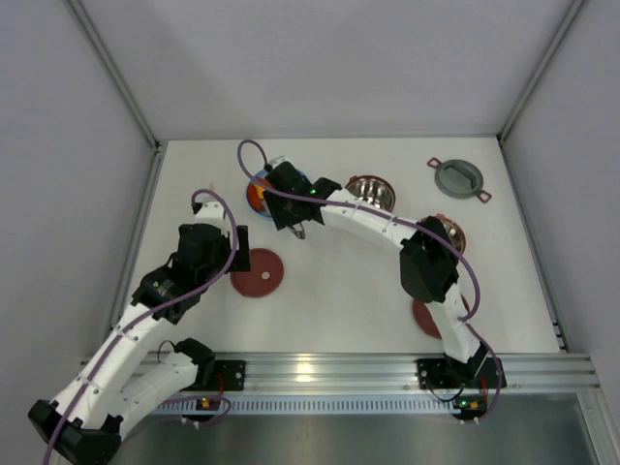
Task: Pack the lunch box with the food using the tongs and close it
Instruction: Pick up the fake food from the plate.
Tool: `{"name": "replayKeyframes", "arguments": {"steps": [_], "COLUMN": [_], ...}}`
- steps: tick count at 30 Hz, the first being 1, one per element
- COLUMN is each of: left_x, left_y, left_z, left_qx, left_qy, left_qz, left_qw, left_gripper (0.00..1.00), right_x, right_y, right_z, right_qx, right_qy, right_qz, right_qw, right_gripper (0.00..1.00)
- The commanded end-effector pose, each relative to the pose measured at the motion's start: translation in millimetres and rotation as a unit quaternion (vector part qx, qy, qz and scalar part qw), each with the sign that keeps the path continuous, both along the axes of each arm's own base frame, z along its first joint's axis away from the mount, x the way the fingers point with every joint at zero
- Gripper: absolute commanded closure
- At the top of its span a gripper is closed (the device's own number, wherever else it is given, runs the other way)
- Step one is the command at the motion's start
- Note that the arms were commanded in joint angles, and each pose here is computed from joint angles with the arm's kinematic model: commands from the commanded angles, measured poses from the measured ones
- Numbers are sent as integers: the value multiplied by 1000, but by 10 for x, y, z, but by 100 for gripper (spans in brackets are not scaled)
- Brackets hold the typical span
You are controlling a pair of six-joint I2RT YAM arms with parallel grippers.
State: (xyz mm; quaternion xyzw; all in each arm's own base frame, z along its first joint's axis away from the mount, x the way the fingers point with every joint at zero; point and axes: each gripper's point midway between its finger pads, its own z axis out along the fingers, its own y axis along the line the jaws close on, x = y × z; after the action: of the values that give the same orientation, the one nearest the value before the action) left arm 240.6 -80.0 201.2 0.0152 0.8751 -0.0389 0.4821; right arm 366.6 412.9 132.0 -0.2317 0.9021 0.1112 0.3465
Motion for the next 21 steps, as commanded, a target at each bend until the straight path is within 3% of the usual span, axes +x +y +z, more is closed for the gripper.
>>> {"name": "replayKeyframes", "arguments": {"steps": [1,12,21], "left_x": [10,5,11], "left_y": [-6,-3,-3], "left_z": [-18,-19,-18], "left_qx": [-3,-2,-3], "left_qy": [-2,-1,-2], "left_qz": [4,4,4], "left_qw": [1000,1000,1000], "left_gripper": [1,1,1], "right_x": [79,31,-20], "right_y": [-30,-40,-93], "right_z": [82,7,175], "right_qx": [1,0,12], "right_qy": [-2,14,10], "right_qz": [-5,-4,-5], "right_qw": [1000,1000,1000], "right_gripper": [45,49,67]}}
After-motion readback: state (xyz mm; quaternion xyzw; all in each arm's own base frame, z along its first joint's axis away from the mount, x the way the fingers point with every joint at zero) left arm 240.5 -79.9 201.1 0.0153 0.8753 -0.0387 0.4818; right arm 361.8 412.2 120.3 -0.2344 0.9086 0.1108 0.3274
